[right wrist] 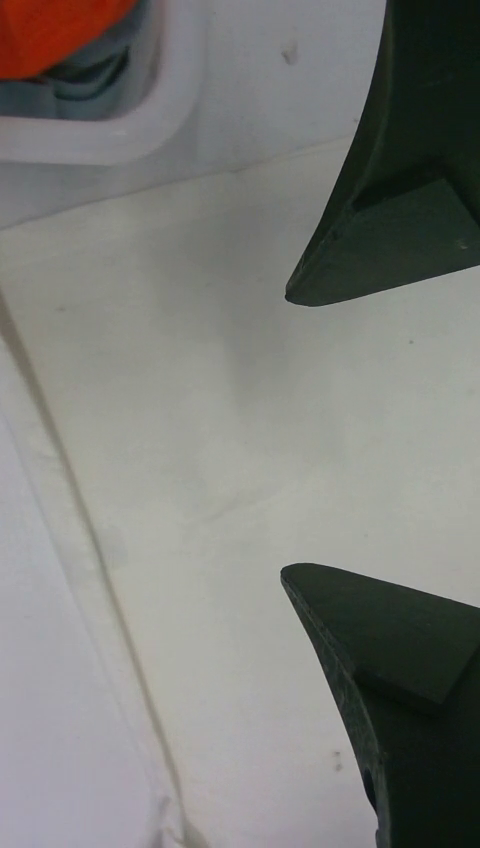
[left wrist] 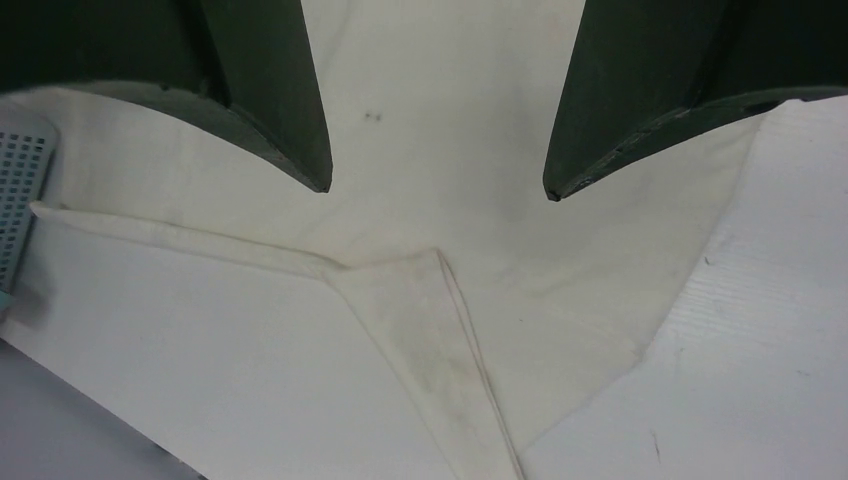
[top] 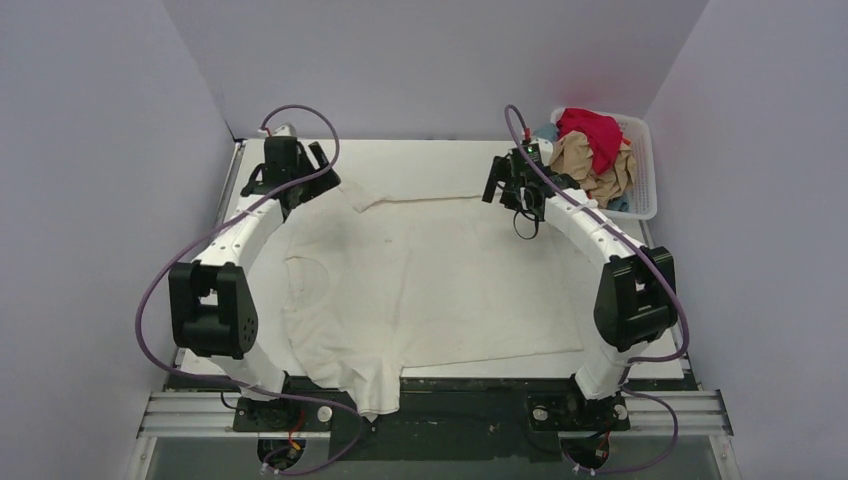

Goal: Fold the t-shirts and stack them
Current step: Flatten out the tshirt

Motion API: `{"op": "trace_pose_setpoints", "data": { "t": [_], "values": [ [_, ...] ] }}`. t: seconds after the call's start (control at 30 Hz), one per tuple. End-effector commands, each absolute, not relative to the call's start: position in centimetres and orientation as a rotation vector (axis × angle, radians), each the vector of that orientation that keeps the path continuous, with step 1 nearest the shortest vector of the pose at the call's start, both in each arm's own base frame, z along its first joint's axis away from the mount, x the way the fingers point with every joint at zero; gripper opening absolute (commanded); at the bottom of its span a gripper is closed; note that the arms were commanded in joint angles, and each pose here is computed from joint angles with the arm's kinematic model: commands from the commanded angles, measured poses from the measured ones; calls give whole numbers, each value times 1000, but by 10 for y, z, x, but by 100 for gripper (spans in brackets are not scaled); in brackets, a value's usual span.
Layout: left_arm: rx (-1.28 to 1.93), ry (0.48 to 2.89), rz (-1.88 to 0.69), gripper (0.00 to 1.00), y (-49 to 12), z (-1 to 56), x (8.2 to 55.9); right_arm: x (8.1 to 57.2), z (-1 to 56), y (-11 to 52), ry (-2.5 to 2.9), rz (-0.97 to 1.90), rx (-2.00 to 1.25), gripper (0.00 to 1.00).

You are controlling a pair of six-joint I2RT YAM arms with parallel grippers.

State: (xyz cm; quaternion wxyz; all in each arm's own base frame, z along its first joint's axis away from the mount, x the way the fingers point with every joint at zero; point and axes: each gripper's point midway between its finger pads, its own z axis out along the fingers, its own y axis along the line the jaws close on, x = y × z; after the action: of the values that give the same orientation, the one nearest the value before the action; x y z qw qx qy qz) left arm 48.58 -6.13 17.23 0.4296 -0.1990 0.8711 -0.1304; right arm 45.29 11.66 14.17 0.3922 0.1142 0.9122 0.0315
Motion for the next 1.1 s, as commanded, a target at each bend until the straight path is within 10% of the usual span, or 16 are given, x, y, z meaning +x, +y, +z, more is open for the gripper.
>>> {"op": "trace_pose_setpoints", "data": {
  "t": [0.0, 1.07],
  "values": [
    [-520, 2092, -515, 88, -96, 187, 477, 418, 131, 126, 2379, 161, 309, 96],
    [-591, 2308, -563, 92, -153, 56, 565, 377, 7, 132, 2655, 218, 347, 93]
  ]
}}
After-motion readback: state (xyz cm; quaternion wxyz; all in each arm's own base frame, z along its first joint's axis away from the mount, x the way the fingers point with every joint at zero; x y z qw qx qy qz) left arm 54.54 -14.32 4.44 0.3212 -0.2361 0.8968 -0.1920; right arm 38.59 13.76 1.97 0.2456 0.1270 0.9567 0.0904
